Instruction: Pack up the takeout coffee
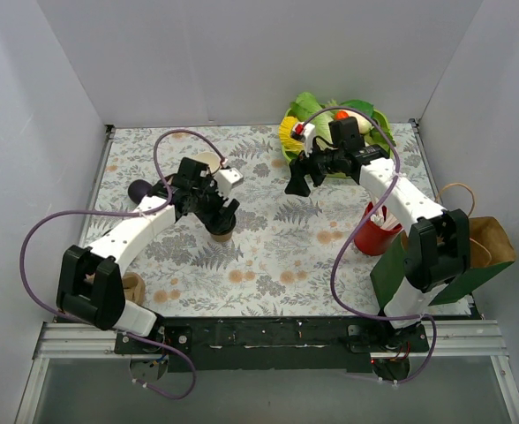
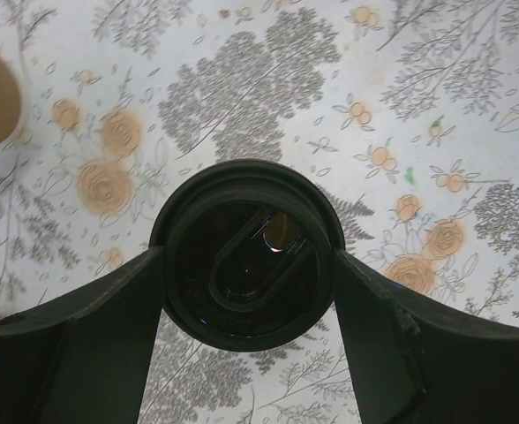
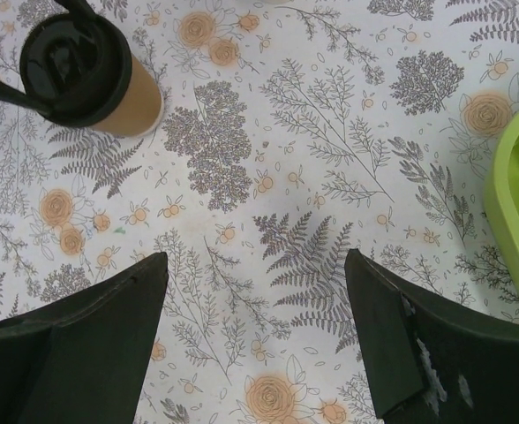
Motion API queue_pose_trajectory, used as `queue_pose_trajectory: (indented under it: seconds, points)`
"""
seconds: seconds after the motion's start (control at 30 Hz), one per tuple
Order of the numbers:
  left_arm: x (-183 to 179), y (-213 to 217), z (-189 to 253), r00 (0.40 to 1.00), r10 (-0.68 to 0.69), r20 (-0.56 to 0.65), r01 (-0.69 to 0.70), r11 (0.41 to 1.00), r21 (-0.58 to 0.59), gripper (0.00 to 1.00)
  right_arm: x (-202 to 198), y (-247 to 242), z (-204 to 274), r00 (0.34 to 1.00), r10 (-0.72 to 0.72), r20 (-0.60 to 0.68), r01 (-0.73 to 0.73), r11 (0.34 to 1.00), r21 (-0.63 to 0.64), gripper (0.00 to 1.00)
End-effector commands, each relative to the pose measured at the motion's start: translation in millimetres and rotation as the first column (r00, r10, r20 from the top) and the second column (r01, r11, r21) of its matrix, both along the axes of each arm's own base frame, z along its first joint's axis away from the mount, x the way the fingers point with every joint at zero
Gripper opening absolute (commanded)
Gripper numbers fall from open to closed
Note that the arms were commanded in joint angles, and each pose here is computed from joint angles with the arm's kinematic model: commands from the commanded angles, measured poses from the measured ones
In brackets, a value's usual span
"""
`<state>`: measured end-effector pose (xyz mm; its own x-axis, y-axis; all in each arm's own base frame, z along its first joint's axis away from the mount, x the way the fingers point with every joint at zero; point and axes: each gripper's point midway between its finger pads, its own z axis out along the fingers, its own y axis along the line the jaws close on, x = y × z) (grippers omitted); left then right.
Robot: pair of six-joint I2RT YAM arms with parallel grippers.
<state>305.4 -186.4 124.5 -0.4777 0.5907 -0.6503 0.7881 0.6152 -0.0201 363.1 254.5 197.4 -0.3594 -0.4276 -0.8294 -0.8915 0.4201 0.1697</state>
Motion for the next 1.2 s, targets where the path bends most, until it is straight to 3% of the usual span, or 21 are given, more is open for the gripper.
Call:
queue_pose_trajectory:
  seconds: [0.0, 0.23, 0.43, 0.67, 0.93, 1.17]
  points:
    - [7, 34, 23, 0.994, 0.087, 0.07, -0.089, 0.996, 0.028, 0.61, 11, 2, 15, 0.999, -0.005, 0.039, 0.004, 1.0, 0.018, 0.89]
    - [39, 105, 23, 0.95, 0.304, 0.076, -0.308, 0.949, 0.061, 0.61, 10, 3, 15, 0.999, 0.003, 0.038, -0.003, 1.0, 0.018, 0.89]
    - [61, 130, 15, 0.918, 0.392, 0.053, -0.395, 0.917, 0.05, 0.61, 6, 0, 20, 0.998, 0.007, 0.055, -0.008, 1.0, 0.01, 0.89]
    - [66, 133, 5, 0.909, 0.415, 0.028, -0.416, 0.908, 0.048, 0.77, 0, -8, 27, 0.997, -0.007, 0.073, 0.009, 1.0, -0.015, 0.89]
    - [75, 129, 41, 0.889, 0.452, 0.07, -0.451, 0.892, -0.028, 0.91, -12, -54, 49, 0.982, -0.074, 0.176, 0.111, 0.971, -0.21, 0.89]
    - [84, 103, 96, 0.879, 0.473, 0.056, -0.454, 0.867, -0.205, 0.93, -49, -125, 85, 0.959, -0.183, 0.218, 0.263, 0.862, -0.432, 0.86]
